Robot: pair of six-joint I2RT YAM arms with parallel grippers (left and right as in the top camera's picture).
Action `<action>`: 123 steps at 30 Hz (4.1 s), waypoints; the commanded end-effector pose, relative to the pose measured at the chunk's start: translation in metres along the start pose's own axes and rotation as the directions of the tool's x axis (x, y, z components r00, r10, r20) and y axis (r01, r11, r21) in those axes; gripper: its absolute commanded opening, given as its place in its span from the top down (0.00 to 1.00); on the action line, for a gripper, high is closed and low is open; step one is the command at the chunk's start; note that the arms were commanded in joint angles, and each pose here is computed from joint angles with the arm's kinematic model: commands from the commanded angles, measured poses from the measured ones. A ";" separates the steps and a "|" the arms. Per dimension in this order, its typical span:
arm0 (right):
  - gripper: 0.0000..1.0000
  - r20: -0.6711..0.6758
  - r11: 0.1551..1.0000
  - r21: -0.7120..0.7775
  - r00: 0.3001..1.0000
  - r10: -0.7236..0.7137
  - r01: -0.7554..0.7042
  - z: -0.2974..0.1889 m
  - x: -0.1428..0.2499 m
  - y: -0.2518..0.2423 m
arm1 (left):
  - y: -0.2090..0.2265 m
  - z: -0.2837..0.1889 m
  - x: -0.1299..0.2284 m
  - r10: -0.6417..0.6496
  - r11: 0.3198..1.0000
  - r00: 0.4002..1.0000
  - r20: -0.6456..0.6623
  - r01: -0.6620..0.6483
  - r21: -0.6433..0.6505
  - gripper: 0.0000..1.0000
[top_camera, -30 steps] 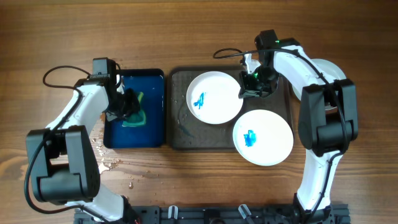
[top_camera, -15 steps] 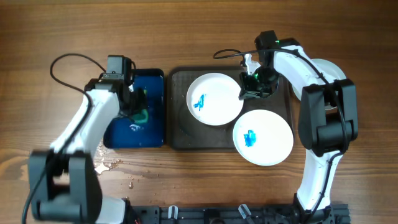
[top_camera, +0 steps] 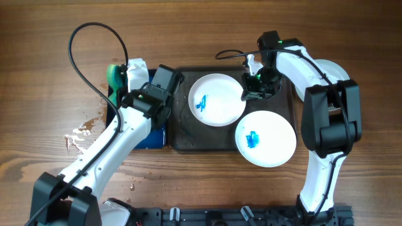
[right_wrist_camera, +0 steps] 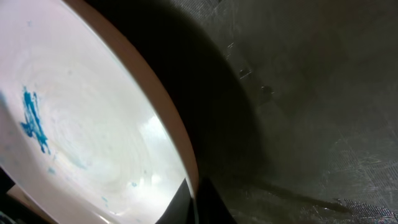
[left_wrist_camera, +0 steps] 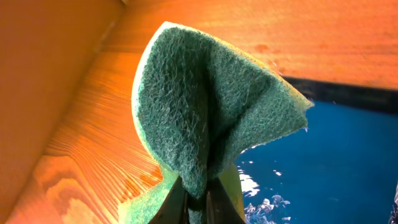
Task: Clean dirty plates on tray and stack at the side
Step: 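Grasp the green sponge in the water tray with the left gripper, lift, then scrub the blue smear on the held plate with the left gripper's sponge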
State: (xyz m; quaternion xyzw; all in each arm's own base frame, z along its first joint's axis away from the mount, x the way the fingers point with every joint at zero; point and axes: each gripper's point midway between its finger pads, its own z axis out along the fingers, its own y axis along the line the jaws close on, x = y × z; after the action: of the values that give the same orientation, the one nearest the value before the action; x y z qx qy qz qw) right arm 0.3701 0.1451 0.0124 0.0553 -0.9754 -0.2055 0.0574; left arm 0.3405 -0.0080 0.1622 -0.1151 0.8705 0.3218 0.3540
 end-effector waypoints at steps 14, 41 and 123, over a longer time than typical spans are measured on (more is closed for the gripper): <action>0.96 -0.022 1.000 -0.026 1.000 -0.009 0.009 -0.004 0.007 0.008 | -0.070 0.021 0.067 -0.040 0.824 0.833 -0.552 0.340 0.453 0.96; 0.96 0.053 0.962 0.257 0.992 -0.112 0.094 0.019 -0.009 0.024 | -0.241 -0.088 0.099 0.279 0.439 0.844 -0.458 0.312 0.843 0.96; 0.96 -0.032 0.957 0.270 0.995 -0.095 0.100 0.022 0.014 0.025 | -0.192 -0.112 0.048 0.297 0.619 0.930 -0.216 -0.015 0.785 0.96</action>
State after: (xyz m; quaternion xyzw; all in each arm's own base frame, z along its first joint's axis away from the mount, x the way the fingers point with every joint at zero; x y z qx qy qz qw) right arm 0.3497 0.1774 0.0068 0.1134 -0.9886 -0.0838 0.0525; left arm 0.2966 -0.2396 0.0422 0.1124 0.9824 -0.1085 0.1027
